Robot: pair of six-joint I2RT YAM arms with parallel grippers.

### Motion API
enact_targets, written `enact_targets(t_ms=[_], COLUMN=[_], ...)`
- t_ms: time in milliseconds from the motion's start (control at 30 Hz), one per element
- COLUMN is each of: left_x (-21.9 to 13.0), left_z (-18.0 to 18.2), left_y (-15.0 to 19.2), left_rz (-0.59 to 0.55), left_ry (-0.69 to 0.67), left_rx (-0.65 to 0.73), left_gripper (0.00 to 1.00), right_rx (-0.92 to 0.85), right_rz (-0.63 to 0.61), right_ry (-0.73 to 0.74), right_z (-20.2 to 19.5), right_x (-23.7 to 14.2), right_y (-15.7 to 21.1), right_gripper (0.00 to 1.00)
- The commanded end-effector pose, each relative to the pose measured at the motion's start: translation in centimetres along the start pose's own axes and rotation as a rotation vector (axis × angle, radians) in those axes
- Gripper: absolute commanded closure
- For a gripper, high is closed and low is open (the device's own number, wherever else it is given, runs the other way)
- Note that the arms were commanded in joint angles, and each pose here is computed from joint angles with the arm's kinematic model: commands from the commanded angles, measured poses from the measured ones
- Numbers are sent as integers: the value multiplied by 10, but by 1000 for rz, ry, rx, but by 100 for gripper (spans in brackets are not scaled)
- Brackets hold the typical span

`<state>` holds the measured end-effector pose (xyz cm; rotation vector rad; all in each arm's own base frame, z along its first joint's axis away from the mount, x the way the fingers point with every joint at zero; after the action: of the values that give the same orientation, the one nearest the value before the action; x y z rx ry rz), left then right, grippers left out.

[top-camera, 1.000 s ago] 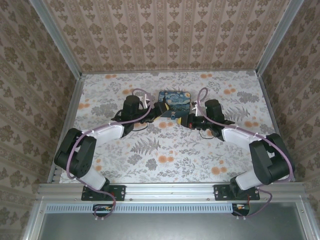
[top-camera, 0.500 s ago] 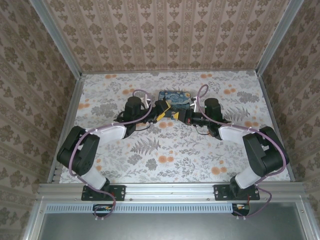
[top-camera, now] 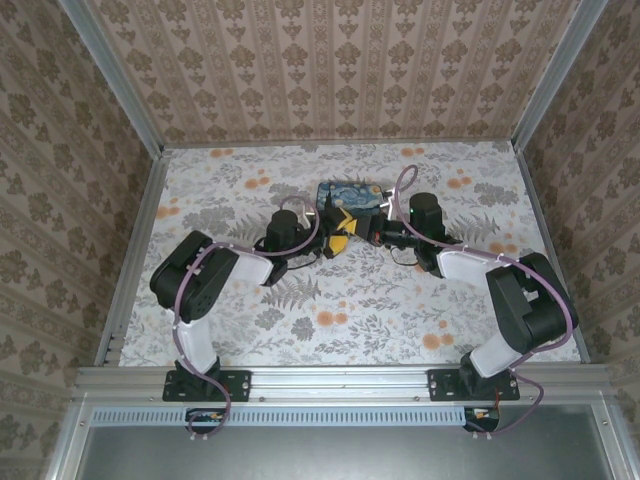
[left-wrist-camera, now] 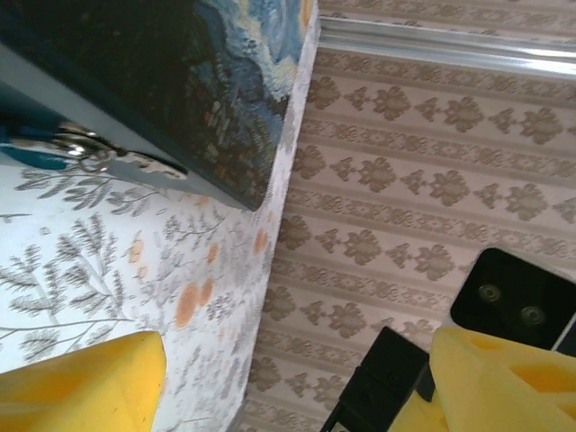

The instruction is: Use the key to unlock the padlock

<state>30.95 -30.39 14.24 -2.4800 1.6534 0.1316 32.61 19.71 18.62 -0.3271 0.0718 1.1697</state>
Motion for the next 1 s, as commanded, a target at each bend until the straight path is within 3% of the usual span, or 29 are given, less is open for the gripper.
enact_targets(t_ms=[0, 400, 700, 967], left_x=[1, 4, -2, -5], left_z=[-19, -25, -19, -15], left_y=[-4, -5, -8, -11], left_rz=[-45, -65, -87, -96], left_ry=[116, 176, 160, 155], left_rx=[-24, -46, -36, -33], left_gripper=[22, 28, 49, 59], right_rx=[-20, -17, -13, -11], right_rz=[17, 36, 40, 34], right_ry=[-37, -29, -1, 5], right_z=[11, 8, -1, -3], right_x=[6, 15, 9, 8], right_y=[-2, 2, 10, 9], right_gripper=[100, 100, 100, 100])
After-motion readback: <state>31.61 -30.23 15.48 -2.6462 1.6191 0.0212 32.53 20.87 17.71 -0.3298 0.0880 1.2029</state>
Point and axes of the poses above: each hand's point on the last joint's axis, 136 mm out from that joint toward the fingers, its own x axis out along the fingers, its own z axis along the line the jaws close on, y = z × x, the point moved 6 cm from there along -x, back along the fingers, and after that the axes turned 12 degrees about x, right-handed, at the moved point
